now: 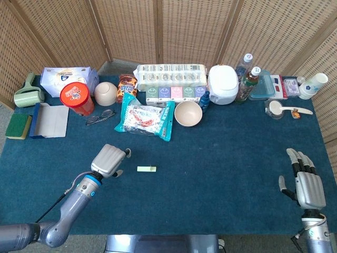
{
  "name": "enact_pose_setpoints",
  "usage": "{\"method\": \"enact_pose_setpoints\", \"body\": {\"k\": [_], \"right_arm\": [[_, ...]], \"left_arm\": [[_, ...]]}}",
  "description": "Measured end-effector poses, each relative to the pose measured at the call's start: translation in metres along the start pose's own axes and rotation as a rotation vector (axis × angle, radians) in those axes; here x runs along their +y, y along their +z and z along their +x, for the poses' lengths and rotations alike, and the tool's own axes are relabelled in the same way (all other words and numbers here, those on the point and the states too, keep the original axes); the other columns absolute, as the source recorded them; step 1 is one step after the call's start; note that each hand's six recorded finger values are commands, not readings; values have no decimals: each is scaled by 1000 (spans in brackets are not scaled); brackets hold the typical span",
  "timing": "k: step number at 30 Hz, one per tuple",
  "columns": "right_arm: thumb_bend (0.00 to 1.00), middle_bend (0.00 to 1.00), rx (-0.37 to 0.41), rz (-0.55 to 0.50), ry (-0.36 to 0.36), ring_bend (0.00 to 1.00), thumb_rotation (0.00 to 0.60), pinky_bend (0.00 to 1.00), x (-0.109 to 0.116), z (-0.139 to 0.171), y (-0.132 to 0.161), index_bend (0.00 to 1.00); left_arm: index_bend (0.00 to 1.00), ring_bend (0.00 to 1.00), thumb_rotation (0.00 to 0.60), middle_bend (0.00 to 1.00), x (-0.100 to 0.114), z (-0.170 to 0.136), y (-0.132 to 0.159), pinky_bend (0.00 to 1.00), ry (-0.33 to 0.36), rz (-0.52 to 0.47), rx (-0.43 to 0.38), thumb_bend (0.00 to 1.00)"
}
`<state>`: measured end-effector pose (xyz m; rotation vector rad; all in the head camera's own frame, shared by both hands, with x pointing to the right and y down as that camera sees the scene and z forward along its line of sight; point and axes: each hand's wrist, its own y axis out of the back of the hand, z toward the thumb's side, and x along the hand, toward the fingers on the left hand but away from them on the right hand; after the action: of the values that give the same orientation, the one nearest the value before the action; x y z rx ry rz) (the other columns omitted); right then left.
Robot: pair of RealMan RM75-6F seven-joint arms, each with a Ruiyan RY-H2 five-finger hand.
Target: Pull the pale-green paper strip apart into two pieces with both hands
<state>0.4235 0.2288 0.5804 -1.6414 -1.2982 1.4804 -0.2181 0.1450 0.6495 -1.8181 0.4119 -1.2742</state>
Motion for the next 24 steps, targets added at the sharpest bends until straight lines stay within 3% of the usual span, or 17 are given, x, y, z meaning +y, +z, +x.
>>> {"method": "enact_pose_setpoints", "body": {"k": [13, 24], "right_arm": [[507, 109, -13, 0, 3, 10, 600, 83, -1, 1, -1, 0], [506, 109, -29, -5, 6, 10, 600, 84, -2, 3, -7, 0]], "left_arm": [[378, 983, 600, 1000, -15, 19, 25, 1000, -29, 0, -54, 168], [397, 983, 600, 1000, -22, 30, 38, 1000, -45, -9, -50, 173]]}}
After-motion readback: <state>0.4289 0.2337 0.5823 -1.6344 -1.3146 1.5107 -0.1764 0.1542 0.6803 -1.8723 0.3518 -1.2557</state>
